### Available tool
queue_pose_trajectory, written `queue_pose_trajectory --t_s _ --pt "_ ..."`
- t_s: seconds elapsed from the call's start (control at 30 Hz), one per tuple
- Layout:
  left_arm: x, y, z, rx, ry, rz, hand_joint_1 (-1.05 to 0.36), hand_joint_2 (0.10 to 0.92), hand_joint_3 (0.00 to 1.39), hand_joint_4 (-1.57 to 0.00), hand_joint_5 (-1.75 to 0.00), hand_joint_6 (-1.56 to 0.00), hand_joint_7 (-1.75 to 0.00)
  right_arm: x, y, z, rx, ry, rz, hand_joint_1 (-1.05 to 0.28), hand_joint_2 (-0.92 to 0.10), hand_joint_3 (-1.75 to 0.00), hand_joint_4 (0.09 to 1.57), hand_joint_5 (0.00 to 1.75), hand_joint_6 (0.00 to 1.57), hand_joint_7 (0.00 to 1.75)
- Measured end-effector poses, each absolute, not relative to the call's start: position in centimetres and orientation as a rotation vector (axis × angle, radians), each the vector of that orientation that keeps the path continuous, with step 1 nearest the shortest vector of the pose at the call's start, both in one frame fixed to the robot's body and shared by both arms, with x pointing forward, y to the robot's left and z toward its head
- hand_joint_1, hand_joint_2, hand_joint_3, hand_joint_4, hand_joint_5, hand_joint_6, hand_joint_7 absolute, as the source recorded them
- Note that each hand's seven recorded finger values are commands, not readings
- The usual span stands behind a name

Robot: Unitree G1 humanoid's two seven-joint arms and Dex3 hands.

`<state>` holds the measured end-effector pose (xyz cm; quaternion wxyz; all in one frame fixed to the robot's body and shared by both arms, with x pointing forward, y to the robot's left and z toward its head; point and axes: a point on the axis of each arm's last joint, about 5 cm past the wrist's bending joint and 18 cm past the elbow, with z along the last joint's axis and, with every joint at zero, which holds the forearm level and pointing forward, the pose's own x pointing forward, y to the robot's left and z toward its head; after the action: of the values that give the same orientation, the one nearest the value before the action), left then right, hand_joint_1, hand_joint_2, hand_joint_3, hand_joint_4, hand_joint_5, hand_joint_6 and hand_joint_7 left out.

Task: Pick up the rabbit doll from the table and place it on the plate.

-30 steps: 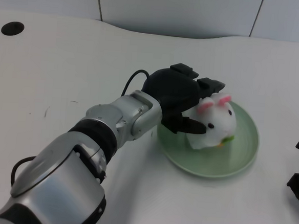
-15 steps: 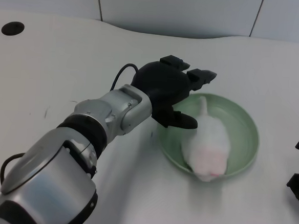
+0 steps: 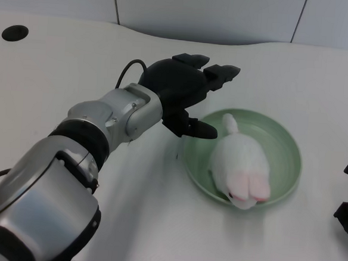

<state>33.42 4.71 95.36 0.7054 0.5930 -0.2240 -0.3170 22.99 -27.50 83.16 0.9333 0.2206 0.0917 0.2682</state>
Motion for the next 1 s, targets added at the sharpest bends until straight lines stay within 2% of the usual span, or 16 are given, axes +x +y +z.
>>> queue_pose_trajectory --t_s 0.4,0.63,0.77,0.9,1.0 --pt "34.3 7.6 96.2 1.272 -0.464 -0.649 -1.05 0.921 0.68 -0.01 -0.01 -0.01 0.0 23.0 -27.5 83.1 0.457 0.192 0.549 -0.45 -0.92 -0.23 1.24 1.75 0.94 1.75" --pt "34.5 9.9 96.2 1.145 -0.375 -0.643 -1.05 0.921 0.7 -0.02 -0.01 -0.01 0.0 23.0 -27.5 83.1 0.46 0.193 0.55 -0.46 -0.92 -0.24 1.27 1.75 0.99 1.75" --pt "34.1 11.4 95.2 0.992 -0.288 -0.684 -1.05 0.921 0.69 -0.05 -0.02 -0.02 -0.01 23.0 -27.5 83.1 0.458 0.193 0.55 -0.46 -0.92 -0.24 1.28 1.75 1.0 1.75" --pt "33.6 13.1 94.3 0.718 -0.208 -0.717 -1.05 0.921 0.67 -0.06 -0.03 -0.03 -0.01 23.0 -27.5 83.1 0.458 0.193 0.552 -0.46 -0.92 -0.25 1.29 1.75 1.01 1.75" --pt "33.1 14.6 93.1 0.531 -0.135 -0.758 -1.05 0.921 0.7 -0.02 -0.01 0.0 0.0 22.9 -27.6 83.1 0.456 0.193 0.552 -0.45 -0.92 -0.26 1.29 1.75 1.01 1.75"
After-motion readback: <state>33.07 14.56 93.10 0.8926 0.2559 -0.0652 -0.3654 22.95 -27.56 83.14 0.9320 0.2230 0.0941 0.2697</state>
